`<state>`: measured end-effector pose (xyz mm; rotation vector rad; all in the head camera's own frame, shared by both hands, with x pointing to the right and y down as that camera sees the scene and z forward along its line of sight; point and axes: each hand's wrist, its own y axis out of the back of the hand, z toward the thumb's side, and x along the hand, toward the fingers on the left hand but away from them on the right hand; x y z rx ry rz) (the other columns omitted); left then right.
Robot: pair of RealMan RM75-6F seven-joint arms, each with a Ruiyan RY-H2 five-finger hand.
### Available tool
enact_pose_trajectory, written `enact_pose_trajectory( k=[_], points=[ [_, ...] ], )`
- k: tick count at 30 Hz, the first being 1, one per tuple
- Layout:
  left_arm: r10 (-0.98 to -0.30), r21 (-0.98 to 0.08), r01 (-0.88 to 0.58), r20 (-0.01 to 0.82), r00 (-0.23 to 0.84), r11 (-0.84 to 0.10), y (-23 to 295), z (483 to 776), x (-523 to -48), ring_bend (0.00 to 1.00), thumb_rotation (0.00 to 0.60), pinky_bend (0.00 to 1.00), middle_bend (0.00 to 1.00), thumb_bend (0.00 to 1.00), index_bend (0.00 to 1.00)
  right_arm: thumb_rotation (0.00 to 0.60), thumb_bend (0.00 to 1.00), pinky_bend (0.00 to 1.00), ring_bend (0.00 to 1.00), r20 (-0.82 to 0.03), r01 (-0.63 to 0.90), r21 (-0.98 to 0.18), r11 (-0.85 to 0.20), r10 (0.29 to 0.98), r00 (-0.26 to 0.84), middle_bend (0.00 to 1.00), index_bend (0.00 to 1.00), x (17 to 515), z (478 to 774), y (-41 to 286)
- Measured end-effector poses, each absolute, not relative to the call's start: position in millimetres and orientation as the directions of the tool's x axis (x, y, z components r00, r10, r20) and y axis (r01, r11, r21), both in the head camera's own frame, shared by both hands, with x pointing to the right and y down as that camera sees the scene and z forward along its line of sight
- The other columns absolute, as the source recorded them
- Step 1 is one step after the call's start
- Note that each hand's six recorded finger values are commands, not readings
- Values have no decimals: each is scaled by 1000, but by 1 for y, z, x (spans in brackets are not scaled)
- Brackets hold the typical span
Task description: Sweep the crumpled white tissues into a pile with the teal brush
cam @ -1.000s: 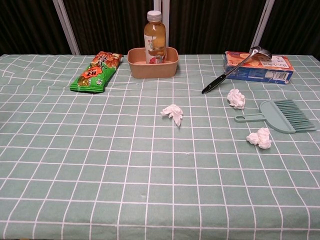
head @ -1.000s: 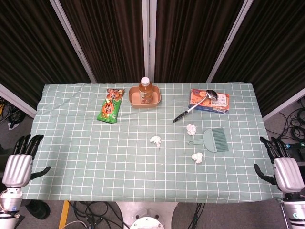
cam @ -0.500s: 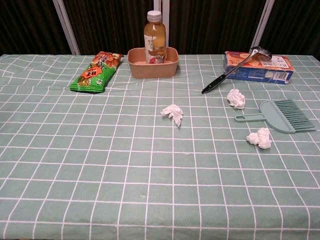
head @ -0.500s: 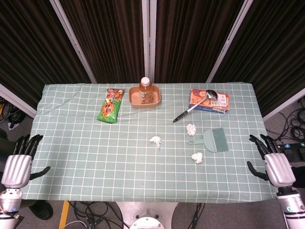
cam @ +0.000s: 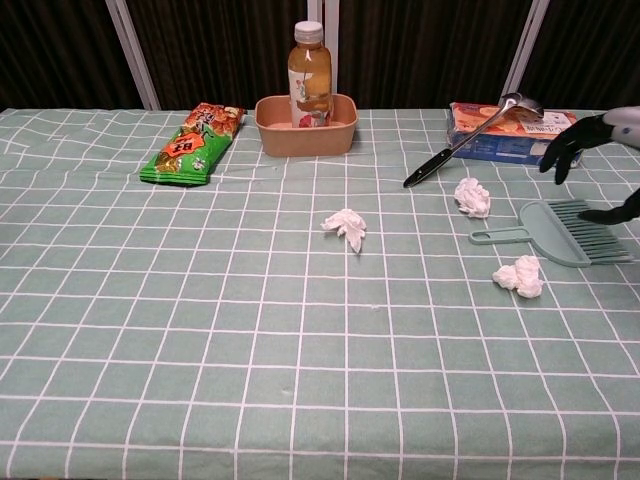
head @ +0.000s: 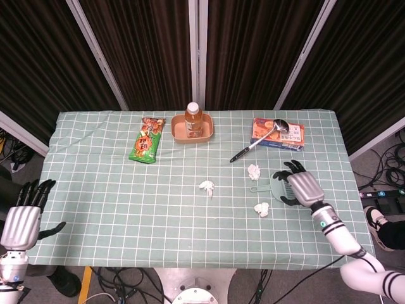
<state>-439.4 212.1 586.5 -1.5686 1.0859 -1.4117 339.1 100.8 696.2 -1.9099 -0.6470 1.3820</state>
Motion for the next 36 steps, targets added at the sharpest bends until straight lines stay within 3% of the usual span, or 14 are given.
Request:
enact_pose_trajectory(
  k=[11, 36],
  points=[
    [-931, -925, -111, 363, 26, -364, 213, 589, -441, 0, 600, 18, 87, 9, 74, 600, 230, 14, 80, -620, -119, -775, -620, 713, 327, 371, 419, 299, 746, 96],
    [-927, -919, -126, 374, 17, -373, 217, 595, -446, 0, 600, 18, 88, 9, 74, 600, 251, 48, 149, -626, -177, -777, -604, 713, 316, 497, 475, 291, 775, 108]
  ],
)
